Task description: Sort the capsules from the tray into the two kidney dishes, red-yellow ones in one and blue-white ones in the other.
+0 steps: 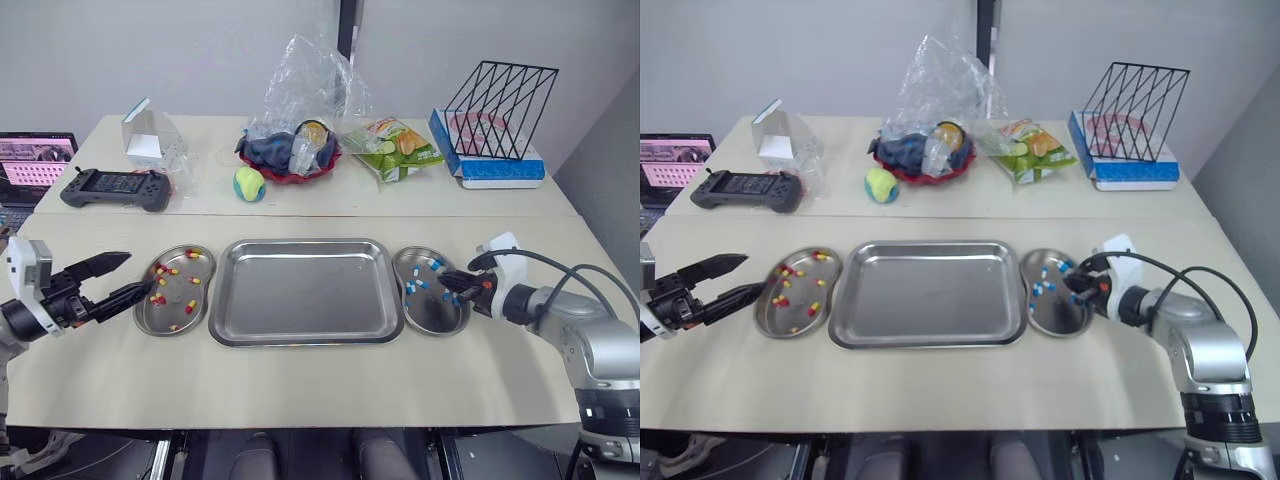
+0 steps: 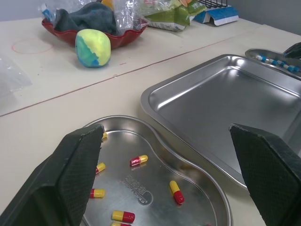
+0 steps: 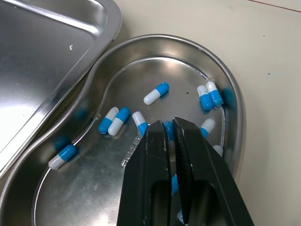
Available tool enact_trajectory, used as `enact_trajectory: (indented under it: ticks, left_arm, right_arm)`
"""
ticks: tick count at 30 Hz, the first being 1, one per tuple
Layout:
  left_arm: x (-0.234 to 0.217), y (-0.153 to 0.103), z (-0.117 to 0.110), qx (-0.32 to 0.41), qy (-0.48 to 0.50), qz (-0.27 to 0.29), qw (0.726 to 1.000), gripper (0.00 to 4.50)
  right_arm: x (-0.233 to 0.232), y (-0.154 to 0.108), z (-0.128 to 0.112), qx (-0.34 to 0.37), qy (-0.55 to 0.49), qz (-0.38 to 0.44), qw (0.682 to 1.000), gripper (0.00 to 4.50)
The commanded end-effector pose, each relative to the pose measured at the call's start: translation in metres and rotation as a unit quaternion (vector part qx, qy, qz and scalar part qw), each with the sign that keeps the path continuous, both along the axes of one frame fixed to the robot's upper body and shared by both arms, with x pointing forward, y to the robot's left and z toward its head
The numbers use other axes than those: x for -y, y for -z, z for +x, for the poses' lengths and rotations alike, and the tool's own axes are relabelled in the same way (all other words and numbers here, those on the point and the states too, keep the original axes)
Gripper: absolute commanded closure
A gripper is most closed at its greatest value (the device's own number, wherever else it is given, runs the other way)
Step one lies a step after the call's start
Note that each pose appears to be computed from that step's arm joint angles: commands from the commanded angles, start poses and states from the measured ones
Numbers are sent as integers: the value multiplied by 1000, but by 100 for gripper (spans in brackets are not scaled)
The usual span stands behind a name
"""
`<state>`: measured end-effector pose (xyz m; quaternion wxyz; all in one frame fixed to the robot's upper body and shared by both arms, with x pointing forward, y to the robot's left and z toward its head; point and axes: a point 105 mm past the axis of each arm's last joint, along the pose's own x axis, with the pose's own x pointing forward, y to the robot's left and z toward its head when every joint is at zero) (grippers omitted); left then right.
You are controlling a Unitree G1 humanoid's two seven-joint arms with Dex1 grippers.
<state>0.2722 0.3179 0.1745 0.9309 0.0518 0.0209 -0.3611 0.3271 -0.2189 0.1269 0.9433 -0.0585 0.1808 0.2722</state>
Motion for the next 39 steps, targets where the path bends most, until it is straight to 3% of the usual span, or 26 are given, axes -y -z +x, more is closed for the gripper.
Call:
enact_trajectory:
  ticks: [1,10,16,21,24,28,32,39]
  left_arm:
    - [-1,-10,1,21,3,9,1000,0]
    - [-2,-11,2,23,4,13,1000,0]
    - [-10,-6,2,9,-20,15,1000,0]
    - [-49,13,0,-16,-134,23,991,0]
    - [-63,23,-6,-11,-173,46,984,0]
    - [-83,35,-13,-22,-234,38,971,0]
    - [-87,37,-17,-11,-258,36,965,0]
    - [-94,56,-20,-42,-299,57,952,0]
  right_arm:
    - [1,-15,1,24,-6,4,1000,315]
    - [14,-36,9,45,6,3,999,4]
    - [43,-52,16,79,46,-20,996,1]
    - [96,-77,22,195,105,-43,974,1]
    - [114,-68,20,206,113,-60,970,1]
    - [145,-59,19,214,172,-11,962,1]
    - [155,-41,16,219,184,-38,957,1]
    - [162,-31,11,222,192,-9,956,1]
